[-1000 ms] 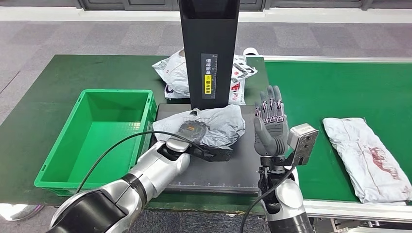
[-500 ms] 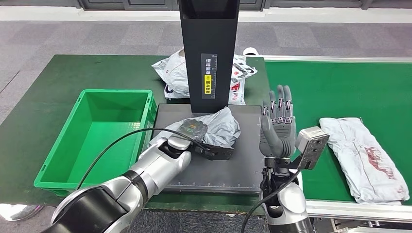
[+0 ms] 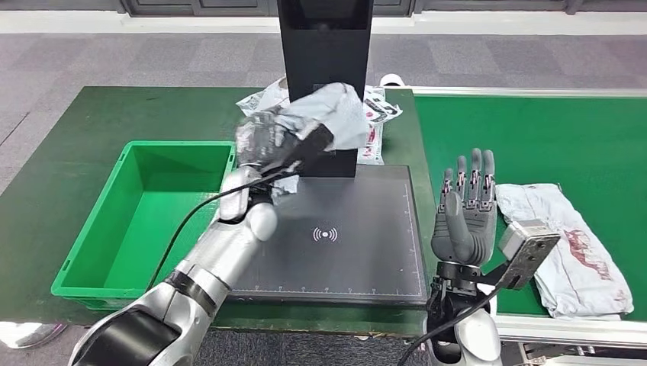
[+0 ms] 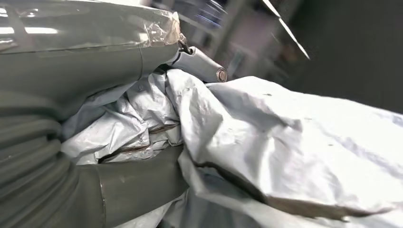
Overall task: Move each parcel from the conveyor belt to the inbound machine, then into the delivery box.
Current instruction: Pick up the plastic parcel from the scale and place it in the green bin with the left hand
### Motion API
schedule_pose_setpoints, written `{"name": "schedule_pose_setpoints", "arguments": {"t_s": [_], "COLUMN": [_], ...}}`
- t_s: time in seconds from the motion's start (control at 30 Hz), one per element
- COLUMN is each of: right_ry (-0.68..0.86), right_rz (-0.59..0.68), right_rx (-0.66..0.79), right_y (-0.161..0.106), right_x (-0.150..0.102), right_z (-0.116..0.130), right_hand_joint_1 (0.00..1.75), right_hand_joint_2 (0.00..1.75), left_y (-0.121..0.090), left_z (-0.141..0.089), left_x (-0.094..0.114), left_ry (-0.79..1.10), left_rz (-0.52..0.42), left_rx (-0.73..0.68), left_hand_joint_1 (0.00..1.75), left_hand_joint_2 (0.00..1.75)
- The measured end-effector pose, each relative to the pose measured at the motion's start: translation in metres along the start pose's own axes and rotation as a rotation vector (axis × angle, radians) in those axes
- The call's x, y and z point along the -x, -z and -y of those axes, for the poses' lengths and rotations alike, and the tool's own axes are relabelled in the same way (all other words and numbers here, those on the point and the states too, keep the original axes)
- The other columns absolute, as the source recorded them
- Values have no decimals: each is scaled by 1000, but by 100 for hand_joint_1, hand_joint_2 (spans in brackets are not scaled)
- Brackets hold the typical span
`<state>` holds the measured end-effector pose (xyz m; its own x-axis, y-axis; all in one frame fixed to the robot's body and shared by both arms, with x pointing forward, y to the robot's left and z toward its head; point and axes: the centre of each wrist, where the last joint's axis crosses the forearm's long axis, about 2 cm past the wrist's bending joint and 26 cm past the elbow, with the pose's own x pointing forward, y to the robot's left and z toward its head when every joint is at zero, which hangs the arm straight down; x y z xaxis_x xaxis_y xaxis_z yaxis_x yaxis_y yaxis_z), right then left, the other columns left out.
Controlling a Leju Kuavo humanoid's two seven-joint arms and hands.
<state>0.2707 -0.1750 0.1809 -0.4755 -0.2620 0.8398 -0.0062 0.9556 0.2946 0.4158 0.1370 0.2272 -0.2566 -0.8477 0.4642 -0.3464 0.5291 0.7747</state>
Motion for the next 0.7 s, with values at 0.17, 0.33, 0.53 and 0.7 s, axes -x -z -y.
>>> {"name": "schedule_pose_setpoints", "arguments": {"t_s": [0.17, 0.33, 0.53, 0.7], "right_ry": [-8, -11, -14, -23], "right_rz": [-14, -23, -58, -84], "right_rx": [-14, -23, -54, -70], "right_y": [-12, -14, -25, -31], "right_x": [5, 5, 9, 11], "right_z": [7, 9, 16, 21], "right_hand_joint_1": [0, 0, 0, 0], "right_hand_joint_2": [175, 175, 175, 175], "left_y": [-16, -28, -69, -99], "left_z": [-32, -48, -64, -76], "left_x": [32, 44, 83, 110], "left_ry": [-35, 22, 282, 388], "left_rz": [-56, -83, -278, -395], "left_rx": [-255, -350, -366, -339], "left_hand_joint_1": [175, 175, 175, 175], "left_hand_joint_2": [175, 175, 175, 175]}}
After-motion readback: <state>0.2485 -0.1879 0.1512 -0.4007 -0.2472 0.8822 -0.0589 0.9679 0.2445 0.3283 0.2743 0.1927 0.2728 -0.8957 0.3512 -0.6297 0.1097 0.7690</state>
